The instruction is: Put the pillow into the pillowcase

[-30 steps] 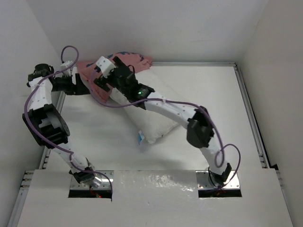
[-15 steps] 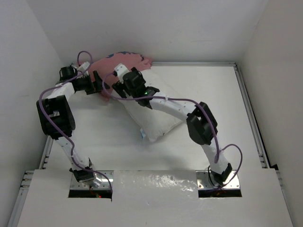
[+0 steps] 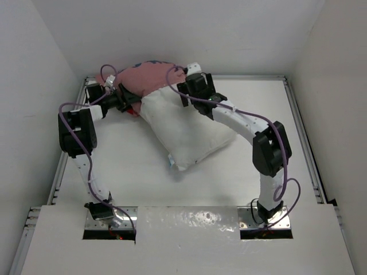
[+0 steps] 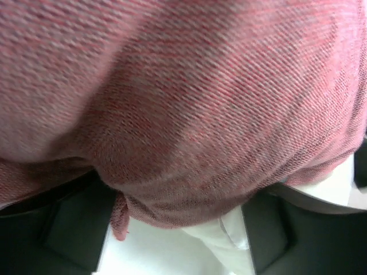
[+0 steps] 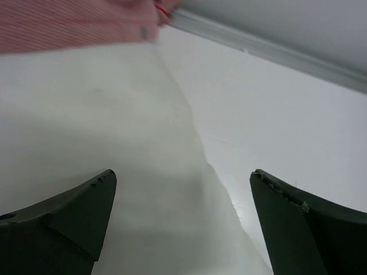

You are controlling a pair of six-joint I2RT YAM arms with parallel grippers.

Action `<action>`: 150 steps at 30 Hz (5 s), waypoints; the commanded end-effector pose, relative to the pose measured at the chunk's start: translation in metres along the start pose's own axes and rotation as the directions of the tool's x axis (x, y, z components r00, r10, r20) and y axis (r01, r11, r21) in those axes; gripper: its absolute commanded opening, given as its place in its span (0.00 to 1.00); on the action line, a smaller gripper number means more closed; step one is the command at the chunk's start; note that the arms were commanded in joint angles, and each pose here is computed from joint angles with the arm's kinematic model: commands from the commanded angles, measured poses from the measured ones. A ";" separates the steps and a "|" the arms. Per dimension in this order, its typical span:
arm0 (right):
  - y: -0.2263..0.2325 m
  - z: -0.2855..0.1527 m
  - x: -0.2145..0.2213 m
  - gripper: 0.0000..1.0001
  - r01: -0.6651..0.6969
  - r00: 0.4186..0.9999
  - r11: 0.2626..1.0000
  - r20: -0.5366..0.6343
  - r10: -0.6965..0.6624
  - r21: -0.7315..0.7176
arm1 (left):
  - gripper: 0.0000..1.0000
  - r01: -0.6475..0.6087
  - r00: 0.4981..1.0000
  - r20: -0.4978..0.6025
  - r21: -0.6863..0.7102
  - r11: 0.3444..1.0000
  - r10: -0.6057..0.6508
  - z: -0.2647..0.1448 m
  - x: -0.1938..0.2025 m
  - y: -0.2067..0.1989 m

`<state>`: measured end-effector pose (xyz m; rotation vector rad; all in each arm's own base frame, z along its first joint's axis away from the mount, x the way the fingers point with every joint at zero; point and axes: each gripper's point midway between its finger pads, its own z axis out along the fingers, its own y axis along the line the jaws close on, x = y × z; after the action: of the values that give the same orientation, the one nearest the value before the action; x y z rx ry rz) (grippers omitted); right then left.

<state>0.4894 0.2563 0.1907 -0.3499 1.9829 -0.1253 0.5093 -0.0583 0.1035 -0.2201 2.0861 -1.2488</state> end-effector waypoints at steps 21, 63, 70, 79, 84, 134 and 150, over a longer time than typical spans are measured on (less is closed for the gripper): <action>0.317 -0.093 -0.031 0.41 -0.558 0.817 0.214 -0.487 0.308 -0.802 | 0.00 -0.796 0.589 0.169 -0.051 0.604 0.791 -0.099 -0.140 -0.294; -0.018 -0.054 -0.116 0.89 -0.247 0.965 0.864 -0.027 0.261 -0.439 | 0.91 -0.788 -0.261 -0.813 0.491 0.371 0.521 -0.031 0.271 -0.138; 0.081 -0.011 -0.093 0.92 -0.129 0.988 0.758 -0.020 0.151 -0.639 | 0.88 -0.760 -0.271 -0.840 0.486 0.432 0.470 -0.034 0.286 -0.119; 0.079 0.041 -0.058 0.25 -0.239 0.970 0.886 -0.063 0.233 -0.398 | 0.87 -0.747 -0.257 -0.854 0.472 0.467 0.453 -0.042 0.293 -0.116; -0.017 0.026 -0.081 0.00 -0.394 0.916 0.917 0.055 0.398 -0.066 | 0.55 -0.731 -0.253 -0.866 0.463 0.501 0.431 -0.055 0.292 -0.104; 0.083 -0.036 -0.065 0.59 -0.257 0.965 0.953 -0.093 0.245 -0.158 | 1.00 -0.403 0.911 -0.294 -0.484 0.777 0.289 -0.198 -0.061 0.013; 0.088 0.016 0.042 0.46 -0.100 0.957 0.995 -0.272 0.101 0.018 | 1.00 -0.323 0.913 -0.385 -0.473 0.820 0.137 -0.201 0.009 0.086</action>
<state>0.4760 0.3461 0.1476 -0.2245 2.2127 -0.0162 0.4178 0.1188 0.1038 0.0206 2.5567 -0.5636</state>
